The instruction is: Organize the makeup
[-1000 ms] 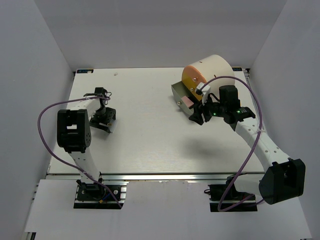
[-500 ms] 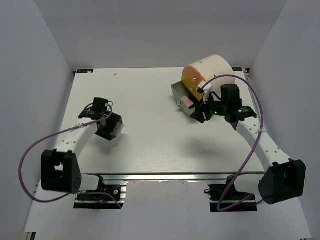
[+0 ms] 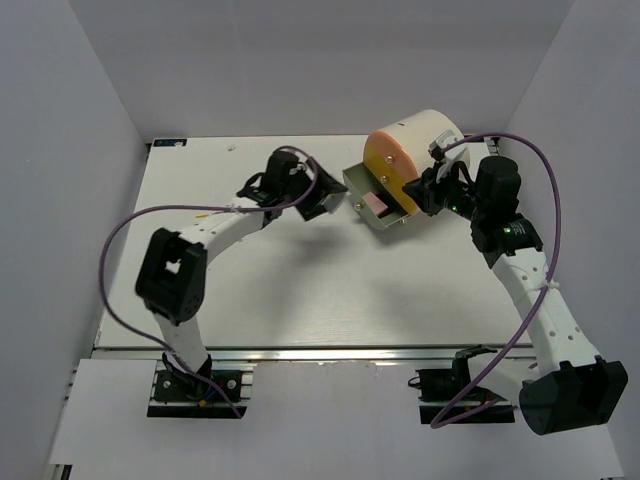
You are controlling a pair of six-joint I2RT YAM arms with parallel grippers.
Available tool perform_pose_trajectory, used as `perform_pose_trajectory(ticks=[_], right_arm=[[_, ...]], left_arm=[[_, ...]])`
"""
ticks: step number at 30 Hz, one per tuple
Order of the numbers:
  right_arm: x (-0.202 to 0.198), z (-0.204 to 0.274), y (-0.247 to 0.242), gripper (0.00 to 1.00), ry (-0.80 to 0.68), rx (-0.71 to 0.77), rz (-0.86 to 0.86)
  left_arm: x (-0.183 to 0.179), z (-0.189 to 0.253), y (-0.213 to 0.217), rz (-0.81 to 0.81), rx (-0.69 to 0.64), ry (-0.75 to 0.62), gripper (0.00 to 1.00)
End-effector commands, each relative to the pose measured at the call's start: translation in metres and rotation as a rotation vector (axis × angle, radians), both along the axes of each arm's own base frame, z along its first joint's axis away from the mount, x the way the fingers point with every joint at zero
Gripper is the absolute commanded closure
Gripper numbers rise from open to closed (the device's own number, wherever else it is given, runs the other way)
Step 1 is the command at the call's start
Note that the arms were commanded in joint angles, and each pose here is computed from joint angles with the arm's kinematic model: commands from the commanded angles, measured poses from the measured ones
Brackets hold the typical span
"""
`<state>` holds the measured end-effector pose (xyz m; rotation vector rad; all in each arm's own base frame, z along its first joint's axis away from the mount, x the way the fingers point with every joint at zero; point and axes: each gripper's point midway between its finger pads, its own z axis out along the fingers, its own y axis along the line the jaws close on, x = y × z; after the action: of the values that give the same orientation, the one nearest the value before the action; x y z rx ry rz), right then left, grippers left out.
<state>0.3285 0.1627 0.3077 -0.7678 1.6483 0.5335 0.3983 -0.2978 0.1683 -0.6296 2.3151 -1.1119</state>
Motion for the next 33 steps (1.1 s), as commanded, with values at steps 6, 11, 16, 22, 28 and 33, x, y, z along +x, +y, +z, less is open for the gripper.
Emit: perform_pose_trajectory(ticks=[6, 11, 16, 22, 28, 33], right_arm=[[0.003, 0.022, -0.014, 0.81, -0.059, 0.036, -0.072], [-0.001, 0.013, -0.016, 0.81, -0.036, 0.036, -0.073], [-0.002, 0.009, -0.014, 0.81, -0.030, 0.035, -0.062], [-0.003, 0.008, -0.014, 0.80, -0.027, 0.033, -0.059], [-0.004, 0.007, -0.013, 0.80, -0.024, 0.034, -0.050], [-0.005, 0.006, -0.013, 0.80, -0.024, 0.025, -0.042]], left_arm=[[0.046, 0.048, -0.107, -0.192, -0.151, -0.180, 0.94], [0.061, 0.051, -0.130, -0.194, -0.182, -0.189, 0.78], [0.069, 0.032, -0.137, -0.191, -0.168, -0.151, 0.50], [0.068, 0.020, -0.134, -0.185, -0.133, -0.124, 0.04], [0.069, 0.023, -0.133, -0.179, -0.130, -0.122, 0.02], [0.069, 0.031, -0.133, -0.179, -0.141, -0.138, 0.02]])
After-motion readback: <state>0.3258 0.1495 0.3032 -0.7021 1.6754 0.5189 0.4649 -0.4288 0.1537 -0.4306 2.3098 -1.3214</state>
